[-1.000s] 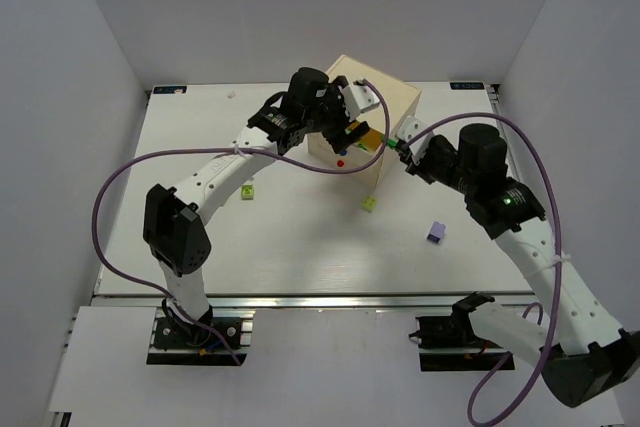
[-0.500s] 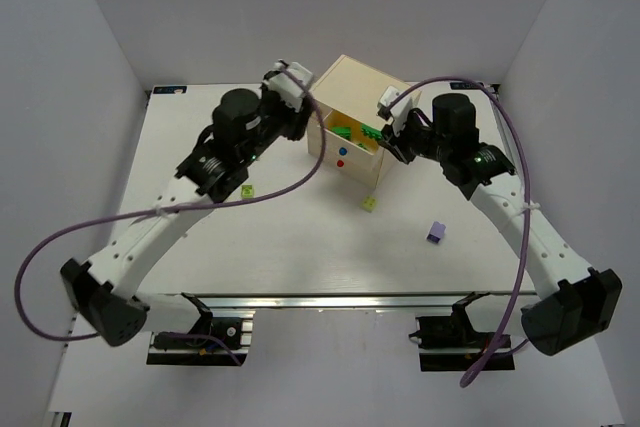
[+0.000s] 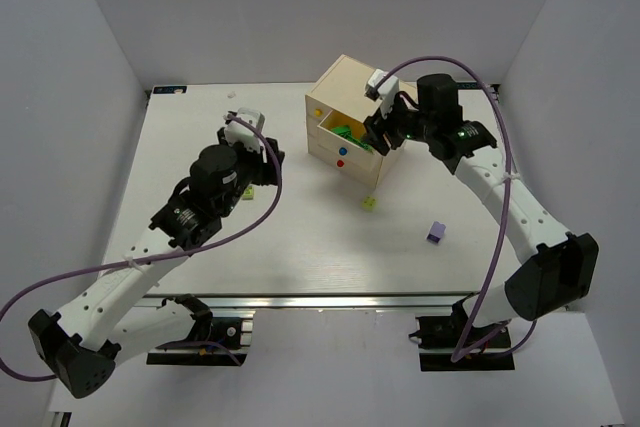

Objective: Sort the legos into containers by color

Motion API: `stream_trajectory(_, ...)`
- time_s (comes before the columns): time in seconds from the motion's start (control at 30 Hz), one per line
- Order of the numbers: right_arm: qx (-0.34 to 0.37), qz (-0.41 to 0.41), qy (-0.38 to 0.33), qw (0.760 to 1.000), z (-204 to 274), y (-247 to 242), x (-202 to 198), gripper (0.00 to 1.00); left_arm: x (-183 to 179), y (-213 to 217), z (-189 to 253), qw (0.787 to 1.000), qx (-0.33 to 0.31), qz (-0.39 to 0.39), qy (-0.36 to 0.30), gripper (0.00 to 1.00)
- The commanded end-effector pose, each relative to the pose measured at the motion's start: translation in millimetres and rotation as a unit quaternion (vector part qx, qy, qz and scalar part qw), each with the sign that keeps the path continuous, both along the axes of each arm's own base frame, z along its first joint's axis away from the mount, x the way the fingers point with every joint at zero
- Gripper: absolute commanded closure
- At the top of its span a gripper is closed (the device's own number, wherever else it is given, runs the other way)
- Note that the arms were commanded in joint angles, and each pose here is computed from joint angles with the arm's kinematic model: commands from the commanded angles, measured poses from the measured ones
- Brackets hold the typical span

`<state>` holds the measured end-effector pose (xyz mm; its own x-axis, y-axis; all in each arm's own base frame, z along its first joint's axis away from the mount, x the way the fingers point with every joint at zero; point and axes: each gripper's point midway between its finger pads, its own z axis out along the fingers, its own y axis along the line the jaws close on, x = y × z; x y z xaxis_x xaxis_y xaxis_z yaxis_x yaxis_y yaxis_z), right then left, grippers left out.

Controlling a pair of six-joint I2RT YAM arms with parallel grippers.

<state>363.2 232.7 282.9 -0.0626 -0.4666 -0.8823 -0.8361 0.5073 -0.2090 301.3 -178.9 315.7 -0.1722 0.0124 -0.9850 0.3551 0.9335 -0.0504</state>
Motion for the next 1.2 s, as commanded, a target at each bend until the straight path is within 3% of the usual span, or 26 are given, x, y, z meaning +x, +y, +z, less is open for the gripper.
stream_trajectory(0.0,0.054,0.033,-0.055,0.997,54,8,-14,0.44,-3,16,-28,0.998,-0.001,0.047,0.04,0.32)
stream_trajectory(0.03,0.062,0.053,-0.063,0.995,59,13,-19,0.69,-3,19,-35,0.997,0.0,0.057,0.046,0.59)
stream_trajectory(0.1,0.072,0.131,-0.07,0.986,62,26,-41,0.98,-6,26,-49,0.996,0.005,0.068,0.054,0.83)
stream_trajectory(0.13,0.073,0.166,-0.072,0.981,61,35,-54,1.0,-7,29,-54,0.995,0.005,0.077,0.057,0.95)
stream_trajectory(0.17,0.073,0.179,-0.07,0.979,58,34,-55,1.0,-10,33,-56,0.995,0.003,0.081,0.055,1.0)
stream_trajectory(0.23,0.07,0.252,-0.06,0.963,51,41,-77,1.0,-13,39,-71,0.994,0.012,0.091,0.064,1.0)
stream_trajectory(0.3,0.041,0.271,-0.014,0.962,26,48,-84,1.0,-16,44,-74,0.993,0.015,0.097,0.063,1.0)
stream_trajectory(0.33,0.025,0.275,-0.029,0.961,28,49,-79,1.0,-17,46,-77,0.993,0.018,0.099,0.064,1.0)
stream_trajectory(0.43,-0.036,0.24,-0.009,0.97,-6,57,-67,1.0,-18,53,-81,0.991,0.028,0.114,0.063,0.93)
stream_trajectory(0.57,-0.096,0.172,-0.028,0.98,-26,64,-51,1.0,-15,58,-87,0.988,0.042,0.128,0.07,0.69)
stream_trajectory(0.6,-0.119,0.139,-0.04,0.982,-29,58,-40,1.0,-15,59,-86,0.988,0.043,0.13,0.069,0.57)
stream_trajectory(0.7,-0.166,0.075,-0.051,0.982,-37,53,-23,1.0,-15,58,-89,0.988,0.045,0.13,0.071,0.38)
stream_trajectory(0.87,-0.226,-0.032,-0.106,0.968,-34,42,7,1.0,-16,58,-89,0.988,0.044,0.128,0.071,0.24)
stream_trajectory(0.97,-0.28,-0.106,-0.134,0.945,-35,22,26,1.0,-16,56,-89,0.989,0.043,0.123,0.073,0.16)
stream_trajectory(1.17,-0.304,-0.155,-0.163,0.926,-26,11,40,1.0,-16,53,-90,0.99,0.043,0.116,0.075,0.11)
